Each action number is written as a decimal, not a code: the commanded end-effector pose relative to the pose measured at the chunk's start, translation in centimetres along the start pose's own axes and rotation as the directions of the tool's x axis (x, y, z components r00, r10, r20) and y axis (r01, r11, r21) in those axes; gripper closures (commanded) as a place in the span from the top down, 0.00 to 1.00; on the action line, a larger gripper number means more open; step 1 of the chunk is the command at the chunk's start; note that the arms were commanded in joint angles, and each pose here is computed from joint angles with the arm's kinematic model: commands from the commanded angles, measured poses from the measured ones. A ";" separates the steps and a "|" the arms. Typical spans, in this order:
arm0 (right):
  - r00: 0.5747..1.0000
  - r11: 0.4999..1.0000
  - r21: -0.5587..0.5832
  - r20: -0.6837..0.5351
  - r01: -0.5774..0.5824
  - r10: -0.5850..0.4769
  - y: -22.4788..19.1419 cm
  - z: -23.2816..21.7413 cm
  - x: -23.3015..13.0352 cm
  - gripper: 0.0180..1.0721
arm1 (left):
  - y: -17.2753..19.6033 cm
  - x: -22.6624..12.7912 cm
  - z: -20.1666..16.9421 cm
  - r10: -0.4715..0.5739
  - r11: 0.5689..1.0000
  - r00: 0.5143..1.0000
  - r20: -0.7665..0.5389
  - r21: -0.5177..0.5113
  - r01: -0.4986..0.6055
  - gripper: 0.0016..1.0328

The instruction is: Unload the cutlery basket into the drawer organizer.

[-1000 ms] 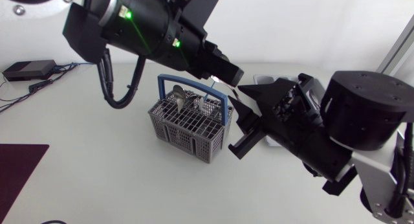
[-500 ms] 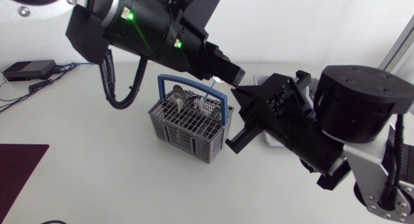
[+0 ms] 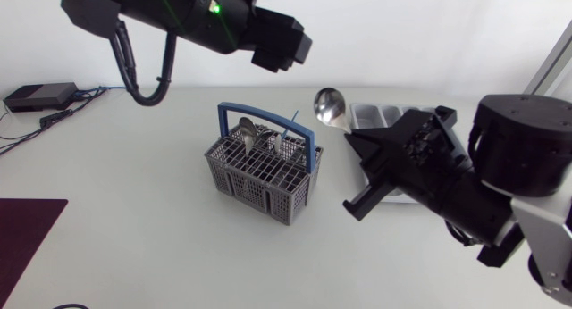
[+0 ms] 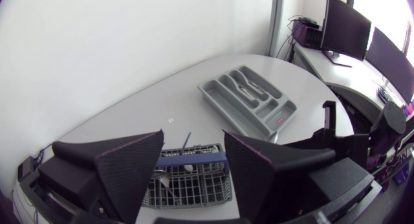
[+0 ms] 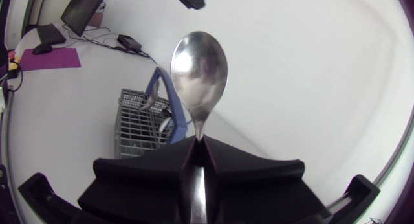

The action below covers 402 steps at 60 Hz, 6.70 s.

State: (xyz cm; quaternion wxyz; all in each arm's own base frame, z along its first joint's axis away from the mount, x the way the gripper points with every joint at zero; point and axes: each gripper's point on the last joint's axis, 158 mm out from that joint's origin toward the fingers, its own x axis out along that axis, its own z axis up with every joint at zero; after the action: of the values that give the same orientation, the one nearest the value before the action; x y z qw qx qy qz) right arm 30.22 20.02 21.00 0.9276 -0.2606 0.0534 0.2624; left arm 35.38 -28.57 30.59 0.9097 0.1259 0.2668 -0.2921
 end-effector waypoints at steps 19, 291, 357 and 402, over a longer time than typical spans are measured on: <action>0.947 0.935 0.280 -0.295 0.216 -0.130 -12.6 -10.7 3.2 0.06 | 4.3 0.3 -1.9 0.082 0.968 0.996 0.031 0.234 -0.087 0.89; 0.962 0.994 0.088 -0.256 -0.071 0.091 2.1 -5.9 -0.5 0.71 | 7.9 4.2 -8.5 0.247 0.415 0.940 -0.237 0.902 0.118 0.06; 0.948 0.995 0.039 -0.302 -0.087 0.095 3.3 -6.3 0.4 0.71 | 9.2 -2.4 -7.8 0.546 0.734 0.798 -0.254 0.605 -0.310 0.06; 0.998 0.998 0.050 -0.058 -0.028 0.031 1.2 0.6 -2.3 0.71 | 5.5 -4.9 0.8 0.366 0.882 0.927 -0.079 0.348 -0.318 0.07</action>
State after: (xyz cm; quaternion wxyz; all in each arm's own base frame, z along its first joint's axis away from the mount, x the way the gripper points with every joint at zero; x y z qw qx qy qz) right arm 27.77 19.96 20.72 0.9279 -0.2376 0.1062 0.2671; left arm 35.20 -20.85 33.79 0.8788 0.3724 0.2573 -0.1509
